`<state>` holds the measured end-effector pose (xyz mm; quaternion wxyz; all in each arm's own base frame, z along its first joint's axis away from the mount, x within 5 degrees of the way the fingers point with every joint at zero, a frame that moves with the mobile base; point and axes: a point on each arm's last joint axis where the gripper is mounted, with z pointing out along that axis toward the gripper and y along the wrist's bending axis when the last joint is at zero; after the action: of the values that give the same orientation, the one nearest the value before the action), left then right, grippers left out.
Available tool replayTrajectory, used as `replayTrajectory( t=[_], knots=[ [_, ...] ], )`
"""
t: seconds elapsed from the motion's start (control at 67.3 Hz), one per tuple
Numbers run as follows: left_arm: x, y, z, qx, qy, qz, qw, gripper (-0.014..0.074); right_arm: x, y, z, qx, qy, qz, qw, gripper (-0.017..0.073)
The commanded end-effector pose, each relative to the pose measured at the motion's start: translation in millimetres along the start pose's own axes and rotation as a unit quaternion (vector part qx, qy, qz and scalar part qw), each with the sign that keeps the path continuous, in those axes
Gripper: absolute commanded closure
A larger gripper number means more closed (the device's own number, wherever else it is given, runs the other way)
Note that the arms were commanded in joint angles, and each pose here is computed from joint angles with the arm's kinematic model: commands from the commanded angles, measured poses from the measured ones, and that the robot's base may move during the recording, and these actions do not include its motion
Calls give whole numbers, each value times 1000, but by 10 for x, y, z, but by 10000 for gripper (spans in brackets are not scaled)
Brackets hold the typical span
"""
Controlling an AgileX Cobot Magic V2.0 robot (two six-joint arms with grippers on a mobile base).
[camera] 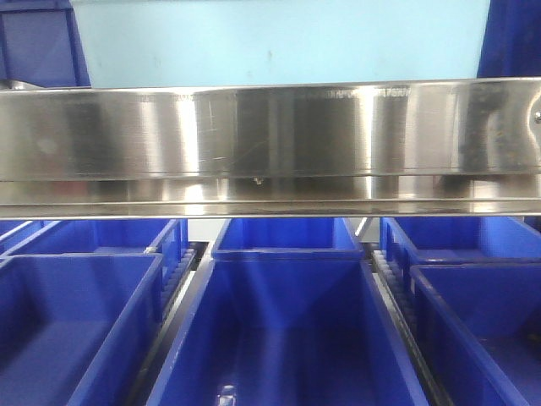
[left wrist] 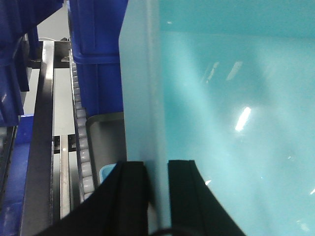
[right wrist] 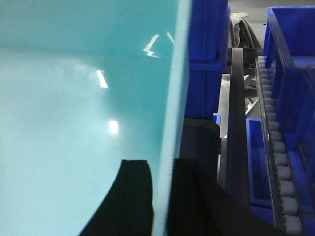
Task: Move two blue bins to right shelf middle
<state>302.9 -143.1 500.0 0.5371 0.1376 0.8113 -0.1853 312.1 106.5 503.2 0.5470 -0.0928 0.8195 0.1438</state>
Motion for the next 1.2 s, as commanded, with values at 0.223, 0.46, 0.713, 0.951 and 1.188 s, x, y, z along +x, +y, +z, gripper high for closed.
replayTrajectory(
  t=[0.223,0.46,0.713,0.951,1.188],
  knots=[
    [-80,-93,-86,32,-31,-22,999,704,-94,68,-86,-23,-38,6,999,711],
    [-54,-92,-80,32,-17,-21,999,704,-48,65,-75,-22,-13,6,1000,711],
    [155,-60,160,25,73,-22,997,704,185,21,253,-12,82,7,997,711],
    [397,-18,440,17,164,-24,986,704,317,-3,407,-6,132,6,991,711],
    [484,-3,503,13,199,-23,980,704,395,-24,474,1,164,2,987,711]
  ],
)
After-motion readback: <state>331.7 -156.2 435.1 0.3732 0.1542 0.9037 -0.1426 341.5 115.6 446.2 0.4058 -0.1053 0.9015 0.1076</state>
